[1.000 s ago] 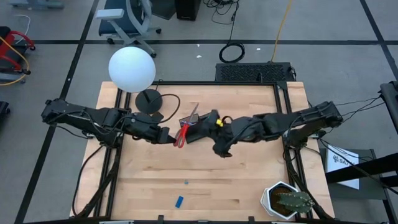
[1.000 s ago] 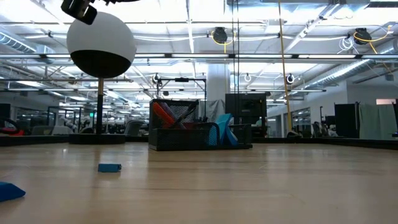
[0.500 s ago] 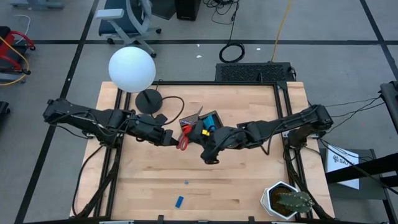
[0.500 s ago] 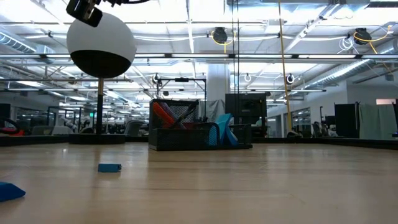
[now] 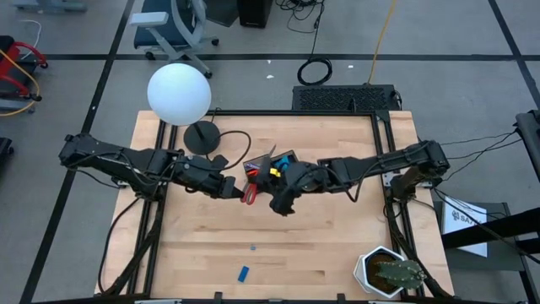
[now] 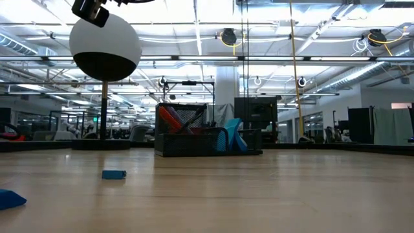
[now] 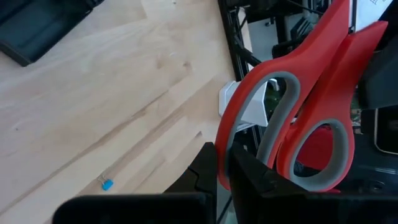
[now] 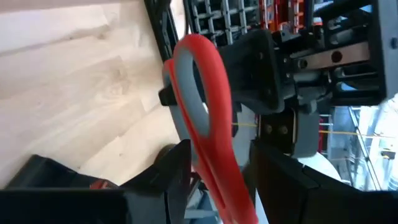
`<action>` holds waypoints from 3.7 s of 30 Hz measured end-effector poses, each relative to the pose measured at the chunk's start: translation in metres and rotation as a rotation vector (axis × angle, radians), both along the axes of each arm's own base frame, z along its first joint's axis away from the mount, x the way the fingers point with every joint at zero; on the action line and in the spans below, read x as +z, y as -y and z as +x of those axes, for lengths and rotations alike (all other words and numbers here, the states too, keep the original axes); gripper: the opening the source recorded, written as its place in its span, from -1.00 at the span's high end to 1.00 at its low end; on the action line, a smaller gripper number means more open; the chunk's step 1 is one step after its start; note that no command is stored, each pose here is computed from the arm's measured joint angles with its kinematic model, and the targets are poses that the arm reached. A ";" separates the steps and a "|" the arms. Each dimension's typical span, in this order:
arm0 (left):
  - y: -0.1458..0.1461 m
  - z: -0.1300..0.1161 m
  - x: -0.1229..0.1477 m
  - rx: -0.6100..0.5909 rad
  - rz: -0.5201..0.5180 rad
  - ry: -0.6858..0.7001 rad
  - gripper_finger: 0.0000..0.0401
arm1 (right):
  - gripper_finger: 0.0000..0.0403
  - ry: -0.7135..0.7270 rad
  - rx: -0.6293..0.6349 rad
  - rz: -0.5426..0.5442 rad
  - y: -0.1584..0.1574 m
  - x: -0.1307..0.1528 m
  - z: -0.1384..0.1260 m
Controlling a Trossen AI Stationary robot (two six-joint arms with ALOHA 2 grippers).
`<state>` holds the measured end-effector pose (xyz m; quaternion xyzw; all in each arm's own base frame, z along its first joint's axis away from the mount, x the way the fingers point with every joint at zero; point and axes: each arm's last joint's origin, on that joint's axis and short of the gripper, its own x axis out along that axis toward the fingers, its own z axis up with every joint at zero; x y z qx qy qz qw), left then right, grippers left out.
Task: Pick and place office supplies into organizer
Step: Put the orange scissors into the desk organizer
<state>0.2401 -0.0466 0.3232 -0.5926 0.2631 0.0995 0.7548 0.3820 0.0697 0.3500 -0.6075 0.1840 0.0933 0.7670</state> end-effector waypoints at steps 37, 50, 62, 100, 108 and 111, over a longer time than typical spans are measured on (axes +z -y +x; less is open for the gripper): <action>-0.019 -0.052 0.017 0.179 0.254 -0.026 0.22 | 0.86 0.045 -0.340 0.468 0.029 0.000 -0.001; -0.031 -0.081 0.033 0.350 0.455 0.042 0.22 | 0.86 0.454 -0.449 1.156 0.096 0.018 0.010; -0.031 -0.081 0.034 0.309 0.559 0.037 0.22 | 0.86 0.777 -0.303 1.645 0.149 -0.066 -0.017; -0.031 -0.080 0.033 0.281 0.595 0.035 0.22 | 0.86 0.497 -0.004 1.928 0.227 -0.195 0.016; -0.031 -0.079 0.032 0.280 0.598 0.028 0.22 | 0.86 0.440 0.011 1.978 0.215 -0.217 0.033; -0.030 -0.076 0.031 0.275 0.601 0.018 0.22 | 0.86 0.429 0.019 1.981 0.213 -0.220 0.038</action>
